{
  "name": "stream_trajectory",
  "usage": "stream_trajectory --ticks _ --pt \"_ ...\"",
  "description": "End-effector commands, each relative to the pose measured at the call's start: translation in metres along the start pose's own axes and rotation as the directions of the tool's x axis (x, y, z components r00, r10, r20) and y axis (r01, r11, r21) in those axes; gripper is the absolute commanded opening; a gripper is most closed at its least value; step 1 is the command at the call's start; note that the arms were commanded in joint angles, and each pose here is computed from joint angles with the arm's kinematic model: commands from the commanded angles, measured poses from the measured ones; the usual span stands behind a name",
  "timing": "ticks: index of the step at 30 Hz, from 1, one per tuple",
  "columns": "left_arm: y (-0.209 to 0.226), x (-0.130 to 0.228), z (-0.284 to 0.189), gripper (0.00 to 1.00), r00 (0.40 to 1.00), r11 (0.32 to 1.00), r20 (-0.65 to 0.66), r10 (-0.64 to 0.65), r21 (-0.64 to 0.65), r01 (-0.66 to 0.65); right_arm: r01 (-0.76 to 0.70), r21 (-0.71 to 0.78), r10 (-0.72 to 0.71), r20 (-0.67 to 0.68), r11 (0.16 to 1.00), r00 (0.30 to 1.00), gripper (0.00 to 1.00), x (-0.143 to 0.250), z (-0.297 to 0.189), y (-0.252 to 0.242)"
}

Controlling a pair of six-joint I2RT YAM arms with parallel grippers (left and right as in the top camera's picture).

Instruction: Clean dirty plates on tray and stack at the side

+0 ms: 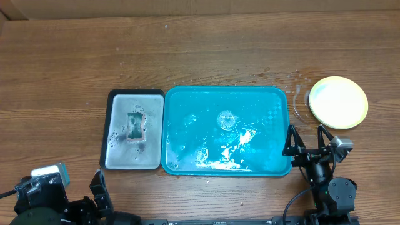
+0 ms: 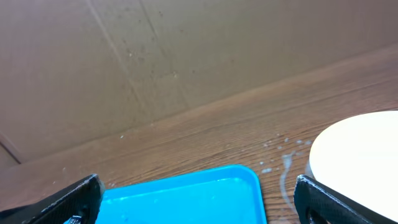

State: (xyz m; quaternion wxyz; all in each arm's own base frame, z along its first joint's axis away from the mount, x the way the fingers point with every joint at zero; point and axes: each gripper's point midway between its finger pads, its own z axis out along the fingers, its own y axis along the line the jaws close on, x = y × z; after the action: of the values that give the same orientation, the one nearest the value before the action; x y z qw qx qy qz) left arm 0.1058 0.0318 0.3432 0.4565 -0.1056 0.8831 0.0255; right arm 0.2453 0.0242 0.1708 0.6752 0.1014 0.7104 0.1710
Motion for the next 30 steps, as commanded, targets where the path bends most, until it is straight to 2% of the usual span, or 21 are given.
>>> stream_trajectory --ticks 1,12,19,22,30 --pt "-0.0008 0.0001 -0.0008 0.99 1.000 1.000 0.003 -0.003 0.008 0.003 -0.015 0.018 0.014 0.013 1.000 1.000 1.00 -0.0002 0.0000 -0.0044" --pt "-0.0008 0.0001 -0.0008 0.99 1.000 1.000 0.003 -0.003 0.008 0.003 0.219 0.000 -0.219 0.003 0.976 0.976 1.00 0.0017 0.0001 -0.0012" --pt "-0.0008 0.0001 -0.0008 1.00 1.000 1.000 0.003 -0.003 0.008 0.003 0.247 0.012 -0.247 0.002 0.969 0.969 1.00 0.0015 0.0002 -0.0032" --pt "-0.0008 0.0001 -0.0008 1.00 1.000 1.000 0.003 -0.003 0.008 0.003 0.302 0.017 -0.302 -0.001 0.953 0.953 1.00 0.0017 0.0004 -0.0041" --pt "-0.0008 0.0001 -0.0008 1.00 1.000 1.000 0.003 -0.003 0.008 0.003 0.304 0.016 -0.304 0.002 0.953 0.953 1.00 0.0012 0.0004 -0.0038"
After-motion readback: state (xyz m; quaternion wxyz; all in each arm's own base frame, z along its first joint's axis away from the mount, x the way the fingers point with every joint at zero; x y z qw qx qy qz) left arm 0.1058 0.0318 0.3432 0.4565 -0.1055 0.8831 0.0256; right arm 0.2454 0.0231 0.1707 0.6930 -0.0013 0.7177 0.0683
